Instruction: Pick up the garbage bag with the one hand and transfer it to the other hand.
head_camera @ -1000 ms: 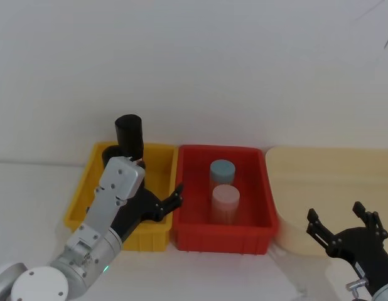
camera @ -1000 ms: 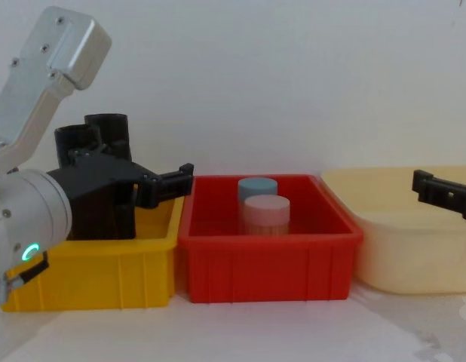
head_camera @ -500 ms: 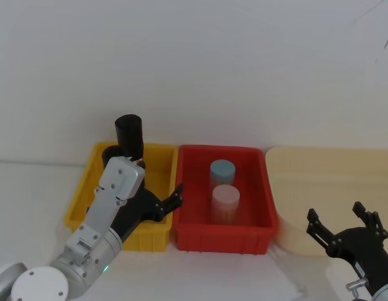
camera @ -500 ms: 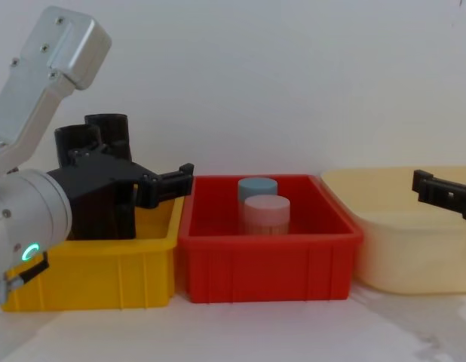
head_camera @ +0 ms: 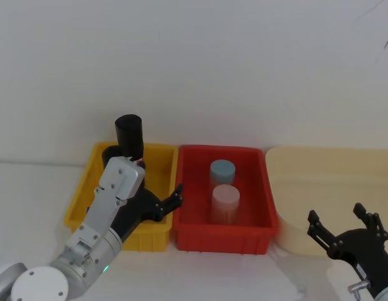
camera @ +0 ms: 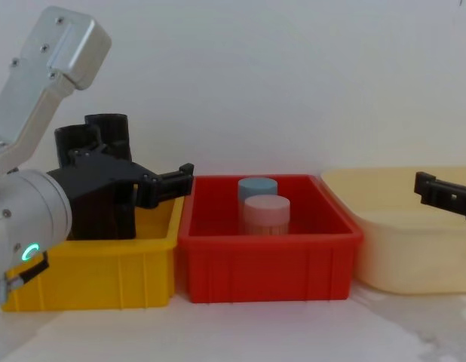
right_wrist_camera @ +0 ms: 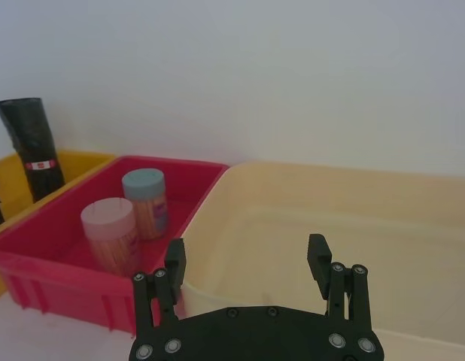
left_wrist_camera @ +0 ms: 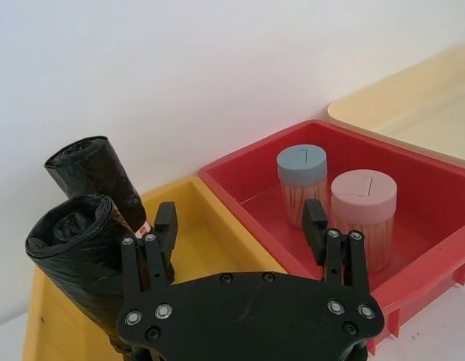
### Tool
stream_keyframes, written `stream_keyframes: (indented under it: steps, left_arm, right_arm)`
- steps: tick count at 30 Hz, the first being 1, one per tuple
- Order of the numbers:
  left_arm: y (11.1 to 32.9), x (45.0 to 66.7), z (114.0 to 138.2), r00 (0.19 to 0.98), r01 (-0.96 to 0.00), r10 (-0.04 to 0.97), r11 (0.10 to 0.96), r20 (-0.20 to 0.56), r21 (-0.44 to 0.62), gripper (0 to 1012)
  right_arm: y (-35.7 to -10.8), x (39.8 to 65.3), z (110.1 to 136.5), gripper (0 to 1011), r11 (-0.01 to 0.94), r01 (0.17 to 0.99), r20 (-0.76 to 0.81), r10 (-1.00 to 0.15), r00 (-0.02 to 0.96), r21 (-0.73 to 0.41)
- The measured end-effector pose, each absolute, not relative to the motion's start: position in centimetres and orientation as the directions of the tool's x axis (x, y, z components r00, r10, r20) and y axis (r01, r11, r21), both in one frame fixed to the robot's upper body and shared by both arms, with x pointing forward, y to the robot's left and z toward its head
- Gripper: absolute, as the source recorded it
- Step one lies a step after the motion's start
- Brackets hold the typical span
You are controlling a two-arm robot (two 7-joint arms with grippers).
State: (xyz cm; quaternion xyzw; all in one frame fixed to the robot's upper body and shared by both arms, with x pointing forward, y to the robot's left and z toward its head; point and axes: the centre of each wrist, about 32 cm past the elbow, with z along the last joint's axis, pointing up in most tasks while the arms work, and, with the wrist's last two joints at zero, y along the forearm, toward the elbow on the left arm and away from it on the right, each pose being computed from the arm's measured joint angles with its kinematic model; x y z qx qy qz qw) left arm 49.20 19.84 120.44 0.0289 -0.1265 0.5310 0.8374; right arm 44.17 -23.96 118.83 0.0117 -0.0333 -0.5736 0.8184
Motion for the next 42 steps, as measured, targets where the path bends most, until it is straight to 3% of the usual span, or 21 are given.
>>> stream_keyframes:
  steps: [19,28,42]
  left_arm:
    - [19.8,49.2,120.4,0.404,-0.897,0.882,0.434,0.242,-0.086,1002]
    - [19.8,49.2,120.4,0.404,-0.897,0.882,0.434,0.242,-0.086,1002]
    - [19.8,49.2,120.4,0.404,-0.897,0.882,0.434,0.243,-0.086,1002]
  right_arm:
    - [-25.0,43.7,120.1,999,0.507,0.861,0.064,-0.861,0.504,0.035]
    - [-23.8,45.6,121.3,999,0.617,0.786,0.115,-0.779,0.616,-0.033]
    - [-22.3,49.3,123.6,999,0.694,0.696,0.142,-0.682,0.718,-0.183]
